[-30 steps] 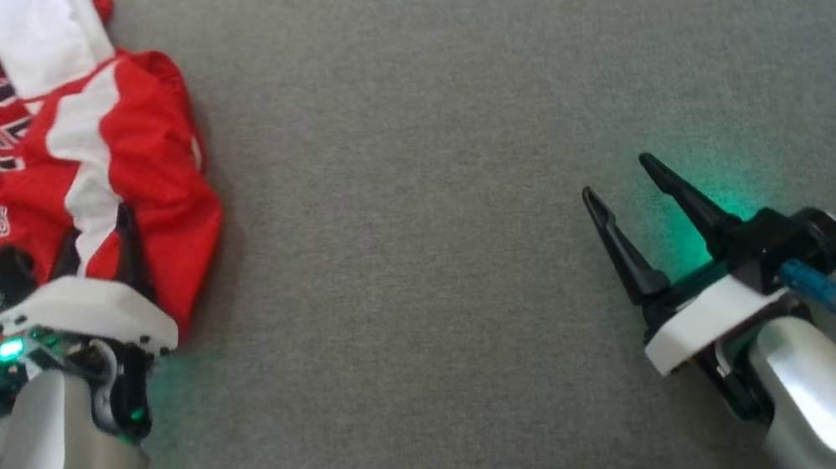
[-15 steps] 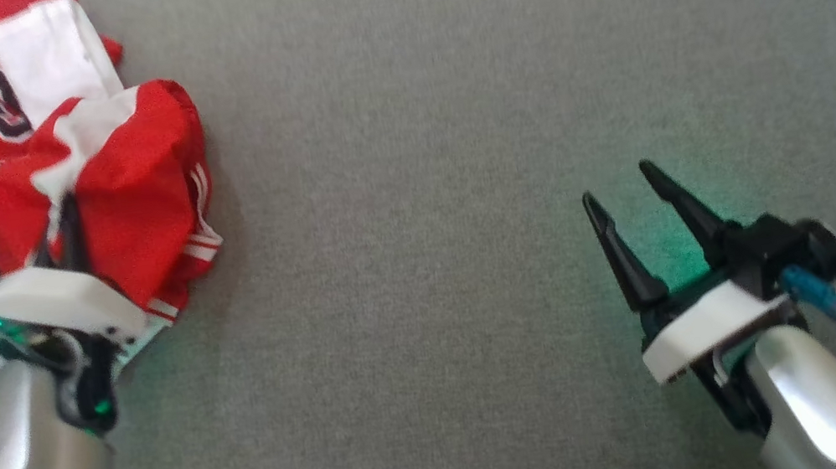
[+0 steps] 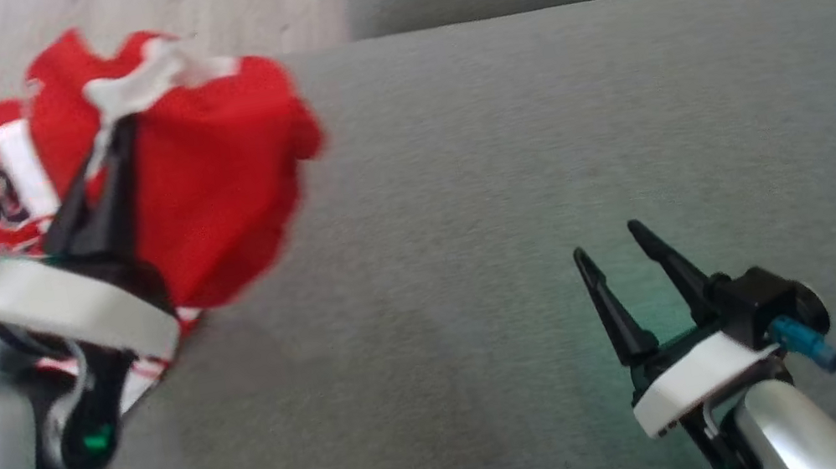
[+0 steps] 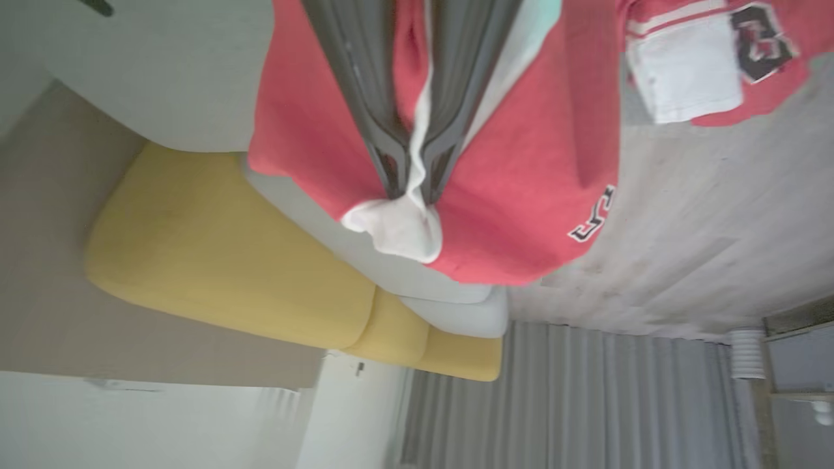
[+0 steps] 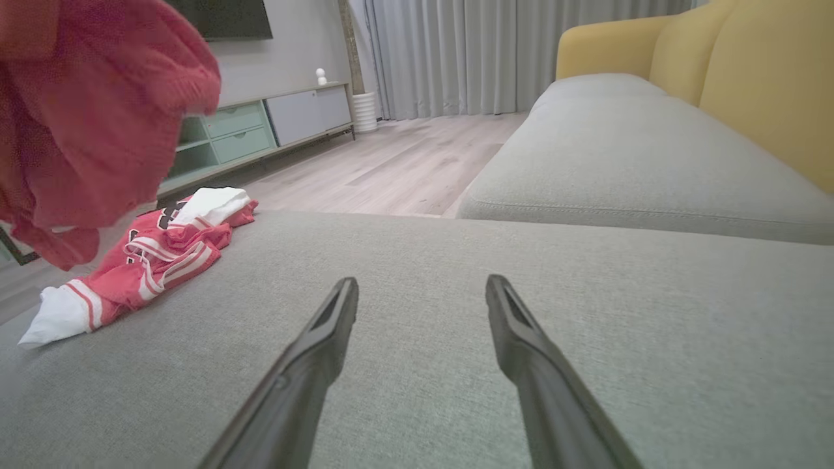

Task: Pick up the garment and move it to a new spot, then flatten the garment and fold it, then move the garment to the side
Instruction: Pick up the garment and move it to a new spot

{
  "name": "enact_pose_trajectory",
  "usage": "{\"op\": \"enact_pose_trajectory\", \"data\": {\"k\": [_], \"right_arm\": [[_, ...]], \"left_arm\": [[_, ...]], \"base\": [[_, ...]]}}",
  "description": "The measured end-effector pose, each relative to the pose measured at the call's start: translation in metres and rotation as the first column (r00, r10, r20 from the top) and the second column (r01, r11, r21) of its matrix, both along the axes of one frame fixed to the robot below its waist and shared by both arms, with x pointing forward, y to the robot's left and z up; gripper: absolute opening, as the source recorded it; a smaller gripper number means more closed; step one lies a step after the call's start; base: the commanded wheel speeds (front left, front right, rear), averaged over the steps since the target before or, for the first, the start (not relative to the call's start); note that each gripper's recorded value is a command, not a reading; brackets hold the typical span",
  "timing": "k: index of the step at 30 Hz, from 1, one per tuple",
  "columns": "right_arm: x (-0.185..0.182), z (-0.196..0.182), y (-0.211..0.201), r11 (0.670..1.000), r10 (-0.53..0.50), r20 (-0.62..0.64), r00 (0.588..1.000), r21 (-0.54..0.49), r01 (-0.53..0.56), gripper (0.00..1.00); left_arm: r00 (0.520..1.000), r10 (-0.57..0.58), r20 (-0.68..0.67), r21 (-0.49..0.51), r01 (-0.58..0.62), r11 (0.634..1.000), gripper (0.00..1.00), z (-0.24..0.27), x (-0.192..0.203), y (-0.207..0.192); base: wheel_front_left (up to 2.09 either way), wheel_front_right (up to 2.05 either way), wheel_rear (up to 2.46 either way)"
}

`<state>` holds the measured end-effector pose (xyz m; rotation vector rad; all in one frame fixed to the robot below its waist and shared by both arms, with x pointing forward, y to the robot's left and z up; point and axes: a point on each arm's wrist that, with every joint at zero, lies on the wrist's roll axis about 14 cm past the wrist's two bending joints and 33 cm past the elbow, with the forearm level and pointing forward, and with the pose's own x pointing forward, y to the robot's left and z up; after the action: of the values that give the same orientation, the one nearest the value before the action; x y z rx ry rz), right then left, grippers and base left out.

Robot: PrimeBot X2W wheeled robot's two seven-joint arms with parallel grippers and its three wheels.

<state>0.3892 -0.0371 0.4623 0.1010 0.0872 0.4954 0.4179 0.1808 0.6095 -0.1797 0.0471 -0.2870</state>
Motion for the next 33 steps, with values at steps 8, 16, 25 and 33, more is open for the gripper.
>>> {"op": "enact_pose_trajectory", "data": {"k": [8, 16, 25, 33], "right_arm": [[-0.015, 0.014, -0.035, 0.994, -0.107, 0.030, 0.994, 0.027, 0.107, 1.00], [-0.021, 0.031, -0.078, 0.968, -0.247, 0.063, 0.967, 0.072, 0.242, 1.00], [-0.029, 0.021, -0.125, 0.921, -0.387, 0.025, 0.922, 0.055, 0.385, 1.00], [-0.031, 0.015, -0.137, 0.908, -0.418, 0.015, 0.908, 0.030, 0.418, 1.00]], "left_arm": [[0.941, -0.337, 0.028, -0.068, 0.338, 0.939, 0.00, 0.023, -0.029, -0.109], [0.802, -0.586, -0.118, -0.192, 0.560, 0.806, 0.00, -0.025, -0.037, -0.207], [0.719, -0.606, -0.340, -0.210, 0.570, 0.794, 0.00, -0.122, -0.005, -0.265], [0.751, -0.478, -0.456, -0.087, 0.497, 0.863, 0.57, -0.201, 0.006, -0.256]], "base": [[0.00, 0.00, 0.00], [0.00, 0.00, 0.00], [0.00, 0.00, 0.00], [0.00, 0.00, 0.00]]}}
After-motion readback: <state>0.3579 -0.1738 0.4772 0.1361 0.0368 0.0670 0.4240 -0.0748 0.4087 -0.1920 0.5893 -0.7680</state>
